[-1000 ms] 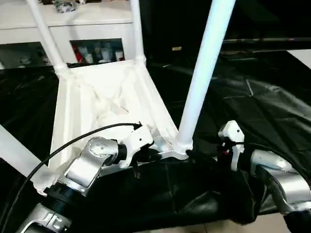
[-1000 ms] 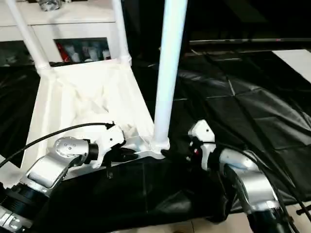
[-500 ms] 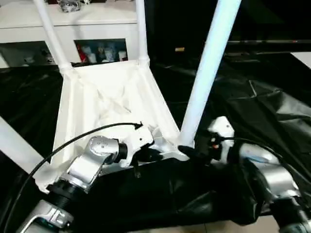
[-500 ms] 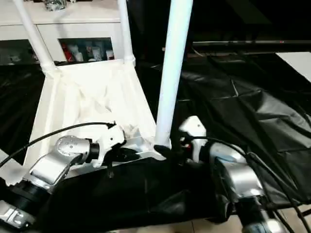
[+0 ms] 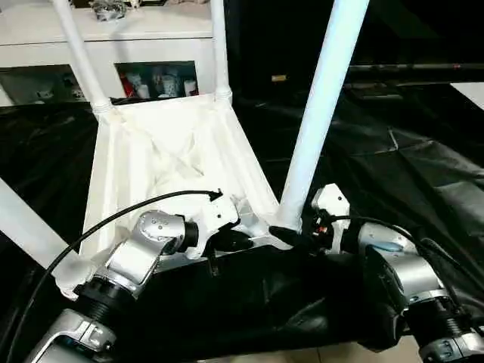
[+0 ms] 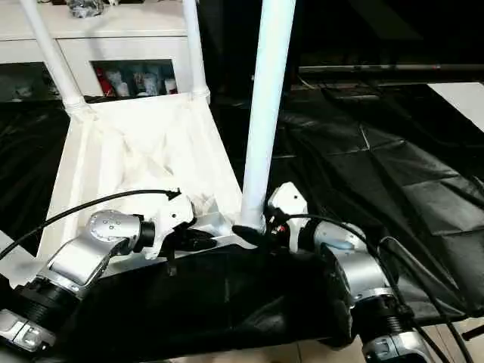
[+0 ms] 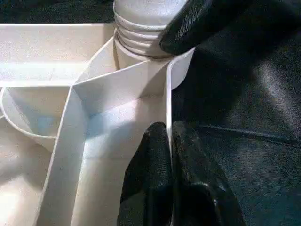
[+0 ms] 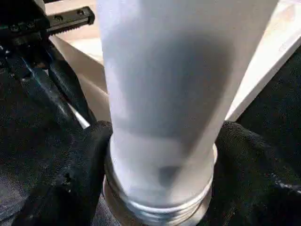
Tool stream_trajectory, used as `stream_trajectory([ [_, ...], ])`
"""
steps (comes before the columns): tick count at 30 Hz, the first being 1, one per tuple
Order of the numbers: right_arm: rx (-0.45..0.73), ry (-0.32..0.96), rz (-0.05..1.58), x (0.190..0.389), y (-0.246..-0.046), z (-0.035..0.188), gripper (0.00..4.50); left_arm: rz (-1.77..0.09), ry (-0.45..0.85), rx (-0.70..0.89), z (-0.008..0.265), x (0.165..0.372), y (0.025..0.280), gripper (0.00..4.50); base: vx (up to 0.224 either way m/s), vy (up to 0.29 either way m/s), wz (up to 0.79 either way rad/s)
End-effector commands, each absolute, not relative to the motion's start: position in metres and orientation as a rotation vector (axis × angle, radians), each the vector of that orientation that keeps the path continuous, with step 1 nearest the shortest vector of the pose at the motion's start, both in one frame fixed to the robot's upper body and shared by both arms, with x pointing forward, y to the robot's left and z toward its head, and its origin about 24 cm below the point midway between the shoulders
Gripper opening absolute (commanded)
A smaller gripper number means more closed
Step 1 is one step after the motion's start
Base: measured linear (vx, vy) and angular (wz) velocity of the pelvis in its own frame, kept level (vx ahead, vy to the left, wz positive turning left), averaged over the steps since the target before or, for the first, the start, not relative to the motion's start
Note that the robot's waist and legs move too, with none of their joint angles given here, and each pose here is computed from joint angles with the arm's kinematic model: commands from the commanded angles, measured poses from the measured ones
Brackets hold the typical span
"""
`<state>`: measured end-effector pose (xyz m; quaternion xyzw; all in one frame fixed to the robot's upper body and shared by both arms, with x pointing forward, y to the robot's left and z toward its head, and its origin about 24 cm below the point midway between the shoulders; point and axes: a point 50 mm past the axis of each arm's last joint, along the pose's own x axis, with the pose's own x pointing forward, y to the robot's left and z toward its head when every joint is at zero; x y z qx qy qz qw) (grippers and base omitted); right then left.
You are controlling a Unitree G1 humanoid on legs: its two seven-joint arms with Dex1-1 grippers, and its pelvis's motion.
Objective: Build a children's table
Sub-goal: Rotate leg to tighten
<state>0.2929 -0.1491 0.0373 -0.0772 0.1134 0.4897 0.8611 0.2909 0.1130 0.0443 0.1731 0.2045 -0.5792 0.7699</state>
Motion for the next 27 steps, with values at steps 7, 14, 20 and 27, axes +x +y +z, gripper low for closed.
stream_trajectory([
  [7, -0.198, 0.234, 1.031, 0.296, -0.148, 0.034, 2.88, -1.233, 0.485, 0.374, 0.037, 0.29, 0.121, 0.0, 0.0, 0.0, 0.0],
  [14, -0.138, 0.22, 0.883, 0.3, -0.149, 0.026, 2.77, -1.153, 0.48, 0.355, 0.037, 0.296, 0.12, 0.0, 0.0, 0.0, 0.0],
  [20, -0.072, 0.255, 0.627, 0.308, -0.143, 0.01, 2.76, -1.004, 0.462, 0.338, 0.034, 0.311, 0.101, 0.0, 0.0, 0.0, 0.0],
  [27, 0.008, 0.301, 0.345, 0.321, -0.101, 0.001, 2.76, -0.839, 0.405, 0.34, 0.034, 0.331, 0.062, 0.0, 0.0, 0.0, 0.0],
])
